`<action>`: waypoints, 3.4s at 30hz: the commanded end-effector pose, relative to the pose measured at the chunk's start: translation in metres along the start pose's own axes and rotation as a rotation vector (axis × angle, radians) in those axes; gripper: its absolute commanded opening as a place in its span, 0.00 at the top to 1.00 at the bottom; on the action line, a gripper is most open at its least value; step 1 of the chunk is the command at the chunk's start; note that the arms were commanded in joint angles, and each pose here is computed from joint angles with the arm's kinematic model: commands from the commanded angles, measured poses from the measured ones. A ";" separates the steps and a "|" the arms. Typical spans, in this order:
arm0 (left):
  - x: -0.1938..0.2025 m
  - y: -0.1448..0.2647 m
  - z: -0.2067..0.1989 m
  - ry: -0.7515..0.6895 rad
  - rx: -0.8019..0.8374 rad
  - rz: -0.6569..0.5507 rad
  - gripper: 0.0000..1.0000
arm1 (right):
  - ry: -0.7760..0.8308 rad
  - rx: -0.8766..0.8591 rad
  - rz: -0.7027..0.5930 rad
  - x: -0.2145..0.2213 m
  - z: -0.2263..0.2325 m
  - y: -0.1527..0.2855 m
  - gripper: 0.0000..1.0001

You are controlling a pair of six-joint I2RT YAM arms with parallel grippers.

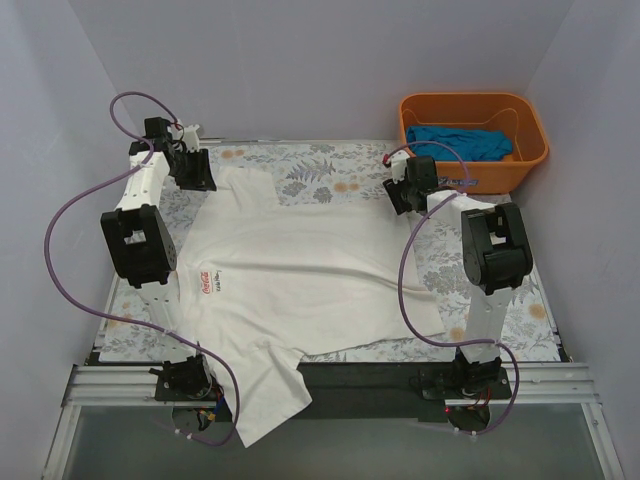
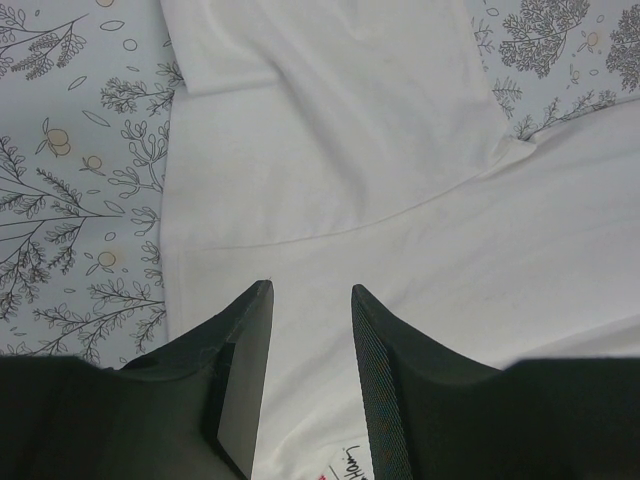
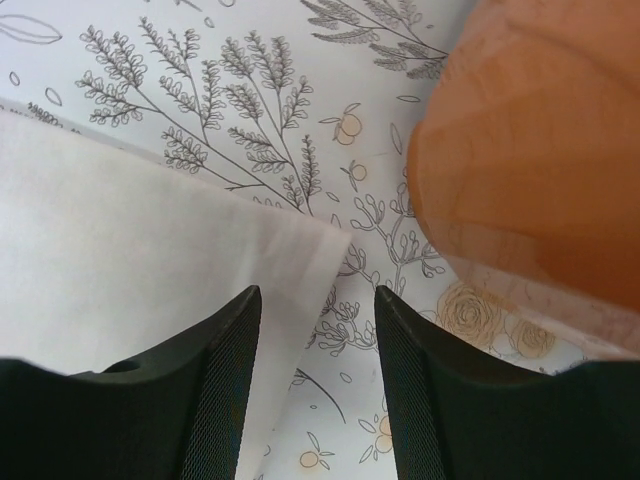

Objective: Fold and stack the t-shirts
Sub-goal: Fold the tshirt

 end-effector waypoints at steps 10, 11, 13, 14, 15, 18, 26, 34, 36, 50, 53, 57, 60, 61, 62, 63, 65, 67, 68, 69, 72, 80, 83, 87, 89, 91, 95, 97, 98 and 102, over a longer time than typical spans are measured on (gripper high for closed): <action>-0.005 0.007 -0.002 -0.020 -0.014 -0.007 0.64 | -0.192 0.053 -0.204 -0.041 -0.001 -0.002 0.44; -0.005 0.006 -0.001 -0.018 -0.013 -0.005 0.64 | -0.196 0.053 -0.198 -0.040 -0.002 -0.003 0.44; -0.006 0.005 -0.001 -0.018 -0.011 -0.006 0.63 | -0.198 0.058 -0.197 -0.041 -0.002 -0.004 0.43; -0.008 0.006 -0.001 -0.017 -0.011 -0.010 0.63 | -0.200 0.061 -0.191 -0.041 -0.003 -0.005 0.43; -0.007 0.005 0.000 -0.013 -0.010 -0.006 0.63 | -0.202 0.062 -0.186 -0.041 -0.003 -0.007 0.42; -0.009 0.004 0.001 -0.013 -0.010 -0.006 0.63 | -0.187 0.039 -0.151 -0.043 -0.002 -0.013 0.42; -0.011 0.006 0.003 -0.033 -0.031 -0.013 0.63 | -0.139 0.027 -0.098 -0.030 0.000 -0.011 0.40; -0.019 0.010 0.004 -0.032 -0.033 -0.032 0.63 | -0.124 0.042 0.035 0.000 -0.001 -0.018 0.40; -0.020 0.010 0.004 -0.028 -0.033 -0.029 0.63 | -0.134 0.015 0.071 0.006 0.002 -0.021 0.41; -0.038 -0.007 0.017 -0.014 -0.048 -0.064 0.62 | -0.165 -0.099 0.161 0.020 0.012 -0.016 0.97; -0.046 -0.027 0.026 -0.032 -0.078 -0.066 0.62 | -0.160 -0.112 0.149 0.016 0.014 -0.012 0.99; -0.046 -0.059 0.041 -0.093 -0.179 -0.056 0.62 | -0.150 -0.129 0.129 0.011 0.015 -0.004 0.99; -0.045 -0.079 0.045 -0.130 -0.230 -0.054 0.63 | -0.146 -0.144 0.112 0.006 0.016 0.003 0.99; -0.045 -0.084 0.046 -0.137 -0.254 -0.048 0.63 | -0.145 -0.145 0.109 0.005 0.016 0.006 0.99; -0.046 -0.086 0.047 -0.141 -0.264 -0.055 0.62 | -0.142 -0.155 0.108 0.005 0.017 0.007 0.99; -0.045 -0.093 0.050 -0.141 -0.268 -0.055 0.61 | -0.140 -0.156 0.102 0.004 0.017 0.010 0.99; -0.049 -0.098 0.049 -0.141 -0.273 -0.064 0.56 | -0.134 -0.163 0.102 0.005 0.017 0.013 0.99; -0.048 -0.108 0.046 -0.151 -0.266 -0.062 0.53 | -0.126 -0.164 0.097 0.004 0.018 0.017 0.99; -0.047 -0.112 0.045 -0.154 -0.259 -0.064 0.53 | -0.125 -0.166 0.099 0.006 0.018 0.017 0.99; -0.049 -0.115 0.044 -0.162 -0.252 -0.076 0.53 | -0.121 -0.167 0.097 0.005 0.018 0.018 0.99; -0.049 -0.129 0.046 -0.168 -0.272 -0.085 0.52 | -0.110 -0.167 0.088 0.003 0.018 0.022 0.99; -0.055 -0.149 0.054 -0.140 -0.302 -0.132 0.51 | -0.074 -0.162 0.041 -0.014 0.014 0.026 0.99; -0.058 -0.152 0.051 -0.141 -0.273 -0.158 0.58 | -0.070 -0.160 0.030 -0.019 0.013 0.026 0.99; -0.062 -0.151 0.044 -0.142 -0.218 -0.181 0.73 | -0.062 -0.158 0.013 -0.026 0.012 0.026 0.99; -0.067 -0.148 0.041 -0.140 -0.199 -0.200 0.87 | -0.061 -0.160 0.001 -0.031 0.012 0.027 0.99; -0.074 -0.141 0.040 -0.139 -0.201 -0.221 1.00 | -0.060 -0.163 -0.009 -0.035 0.012 0.029 0.99; -0.102 -0.110 0.033 -0.155 -0.197 -0.317 1.00 | -0.043 -0.162 -0.048 -0.049 0.010 0.037 0.99; -0.116 -0.091 0.029 -0.182 -0.193 -0.362 1.00 | -0.027 -0.163 -0.069 -0.055 0.009 0.044 0.99; -0.129 -0.071 0.023 -0.208 -0.193 -0.407 1.00 | -0.023 -0.164 -0.078 -0.057 0.008 0.047 0.99; -0.141 -0.031 0.010 -0.251 -0.180 -0.458 1.00 | 0.003 -0.177 -0.112 -0.065 0.008 0.059 0.99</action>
Point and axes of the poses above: each gripper's point midway between its finger pads, its own y axis back along the fingers, its own z axis along the line the jaws close on, x = y × z, the point moved 6 cm from there along y, back along the fingers, and after that the axes turned 13 degrees about -y, right-handed, at the moved point
